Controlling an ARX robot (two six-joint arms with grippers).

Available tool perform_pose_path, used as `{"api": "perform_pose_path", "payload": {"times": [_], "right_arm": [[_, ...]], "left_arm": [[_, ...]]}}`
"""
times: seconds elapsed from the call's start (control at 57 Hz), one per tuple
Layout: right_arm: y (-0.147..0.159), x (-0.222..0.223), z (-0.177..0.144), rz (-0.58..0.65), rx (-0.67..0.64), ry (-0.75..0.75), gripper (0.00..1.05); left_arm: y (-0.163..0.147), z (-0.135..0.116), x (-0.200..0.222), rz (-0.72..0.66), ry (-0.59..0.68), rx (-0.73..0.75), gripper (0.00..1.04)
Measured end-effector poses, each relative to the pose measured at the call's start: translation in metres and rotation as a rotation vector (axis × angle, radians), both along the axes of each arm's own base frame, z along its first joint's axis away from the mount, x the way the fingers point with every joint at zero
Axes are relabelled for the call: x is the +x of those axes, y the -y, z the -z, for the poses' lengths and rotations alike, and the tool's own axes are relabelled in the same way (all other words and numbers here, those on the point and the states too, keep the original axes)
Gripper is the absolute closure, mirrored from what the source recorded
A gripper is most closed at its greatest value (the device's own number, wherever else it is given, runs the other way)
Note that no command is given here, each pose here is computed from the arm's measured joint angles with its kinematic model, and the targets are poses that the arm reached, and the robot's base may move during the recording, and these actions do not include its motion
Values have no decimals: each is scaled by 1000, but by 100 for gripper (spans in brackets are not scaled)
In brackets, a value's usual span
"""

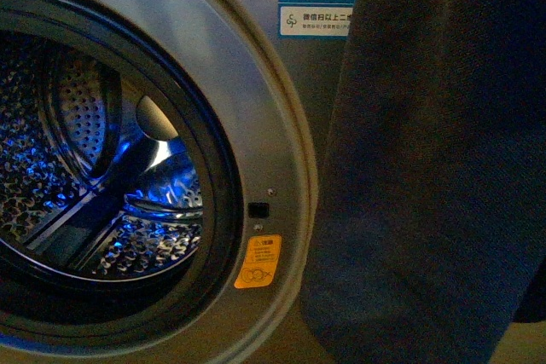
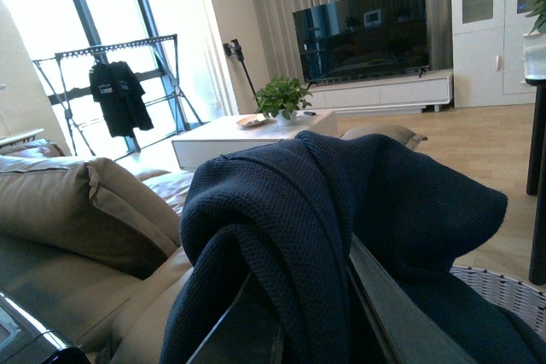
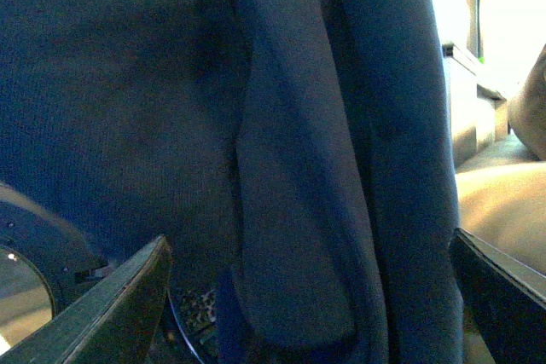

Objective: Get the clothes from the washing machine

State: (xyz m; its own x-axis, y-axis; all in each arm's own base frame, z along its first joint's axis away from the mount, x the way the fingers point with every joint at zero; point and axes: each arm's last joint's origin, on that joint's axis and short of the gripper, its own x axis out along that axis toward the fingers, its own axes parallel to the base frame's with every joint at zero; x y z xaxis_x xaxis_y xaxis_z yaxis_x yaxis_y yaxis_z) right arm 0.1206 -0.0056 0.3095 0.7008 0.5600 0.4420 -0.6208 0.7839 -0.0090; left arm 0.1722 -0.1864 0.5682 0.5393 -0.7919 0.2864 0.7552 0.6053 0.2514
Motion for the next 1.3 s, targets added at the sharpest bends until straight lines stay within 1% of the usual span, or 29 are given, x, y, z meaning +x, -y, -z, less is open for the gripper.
{"api": "perform_pose_path", "payload": {"times": [0.105, 0.281, 0.491, 0.632, 0.807, 1.0, 1.158, 1.175, 1.263, 1.281, 1.298], "right_arm": [[-4, 14, -20, -22, -25, 44, 7], [-17, 35, -39, -122, -109, 102, 7], [-33, 43, -47, -246, -124, 101, 7], [-45, 47, -47, -281, -125, 77, 7], [-57, 61, -47, -247, -123, 65, 7], [-66, 93, -55, -167, -90, 26, 7], [-74, 105, -59, -121, -77, 37, 7], [-75, 105, -59, -116, -75, 40, 8], [-79, 107, -61, -81, -64, 59, 21], [-80, 107, -62, -78, -64, 61, 23], [-80, 106, -62, -72, -63, 67, 26]], "left_arm": [[0, 0, 0, 0, 0, 0, 93], [0, 0, 0, 0, 0, 0, 93], [0, 0, 0, -1, 1, 0, 93], [0, 0, 0, -1, 1, 0, 93], [0, 0, 0, -4, 2, 2, 93], [0, 0, 0, -6, 6, 4, 93], [0, 0, 0, -8, 6, 4, 93], [0, 0, 0, -8, 6, 4, 93], [0, 0, 0, -8, 7, 5, 93], [0, 0, 0, -8, 7, 4, 92], [0, 0, 0, -8, 8, 5, 88]]}}
